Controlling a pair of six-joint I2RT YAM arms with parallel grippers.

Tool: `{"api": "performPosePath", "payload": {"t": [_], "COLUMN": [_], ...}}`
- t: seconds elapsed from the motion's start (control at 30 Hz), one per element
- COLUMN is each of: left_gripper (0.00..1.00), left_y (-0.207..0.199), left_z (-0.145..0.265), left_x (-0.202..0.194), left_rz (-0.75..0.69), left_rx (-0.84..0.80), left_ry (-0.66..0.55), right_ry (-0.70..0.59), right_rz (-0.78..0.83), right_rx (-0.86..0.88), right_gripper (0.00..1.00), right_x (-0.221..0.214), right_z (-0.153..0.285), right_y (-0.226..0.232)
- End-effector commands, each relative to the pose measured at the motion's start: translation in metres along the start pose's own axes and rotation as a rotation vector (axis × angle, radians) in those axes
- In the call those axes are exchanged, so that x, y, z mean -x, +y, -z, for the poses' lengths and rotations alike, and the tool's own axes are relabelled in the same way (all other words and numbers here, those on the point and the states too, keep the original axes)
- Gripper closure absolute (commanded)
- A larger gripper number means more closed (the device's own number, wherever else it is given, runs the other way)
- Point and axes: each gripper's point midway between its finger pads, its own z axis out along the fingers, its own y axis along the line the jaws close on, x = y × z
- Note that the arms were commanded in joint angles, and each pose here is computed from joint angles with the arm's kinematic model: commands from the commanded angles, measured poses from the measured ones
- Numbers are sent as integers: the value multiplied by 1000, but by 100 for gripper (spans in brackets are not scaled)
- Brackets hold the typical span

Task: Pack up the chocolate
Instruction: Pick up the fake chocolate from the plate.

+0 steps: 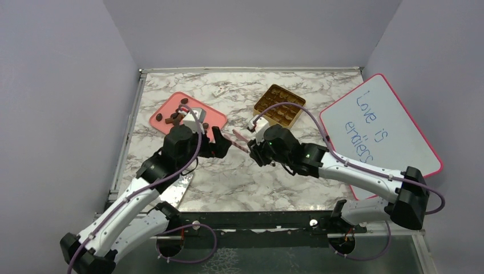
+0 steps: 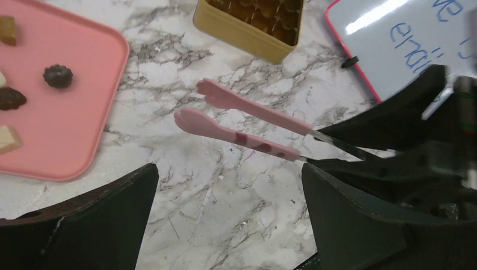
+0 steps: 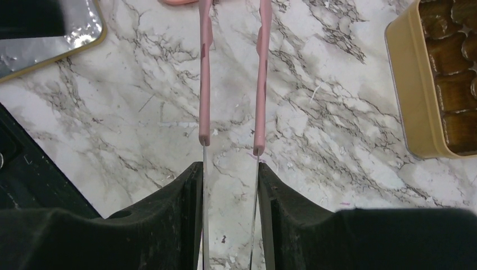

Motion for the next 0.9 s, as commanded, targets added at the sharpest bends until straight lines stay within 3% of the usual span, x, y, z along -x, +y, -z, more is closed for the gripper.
{"api": "performPosePath", "payload": {"t": [0.0,0.17,0.33,0.6,0.87], "left_gripper": [1,1,1,1,1], "left_y": [-5,17,22,28,31], "left_z": [40,71,88,101,105], "left_x": [38,52,60,65,67], "left_rz": [-116,-139,-155,-140,-141], "left_rx": [-35,48,66,90,105], "left_ry": [-193,-345,-419,-473,-492], "right_ry": [-24,0,27,45,59], "right_rz": [-6,19,35,57,52], "right_rx": [-24,-36,-52,-95,-121], "right_gripper": [58,58,58,58,57], "right_x": [26,34,42,52,51], "right_z": [-15,-51,-91,-146,-169], "right_y": [2,7,12,15,10]}}
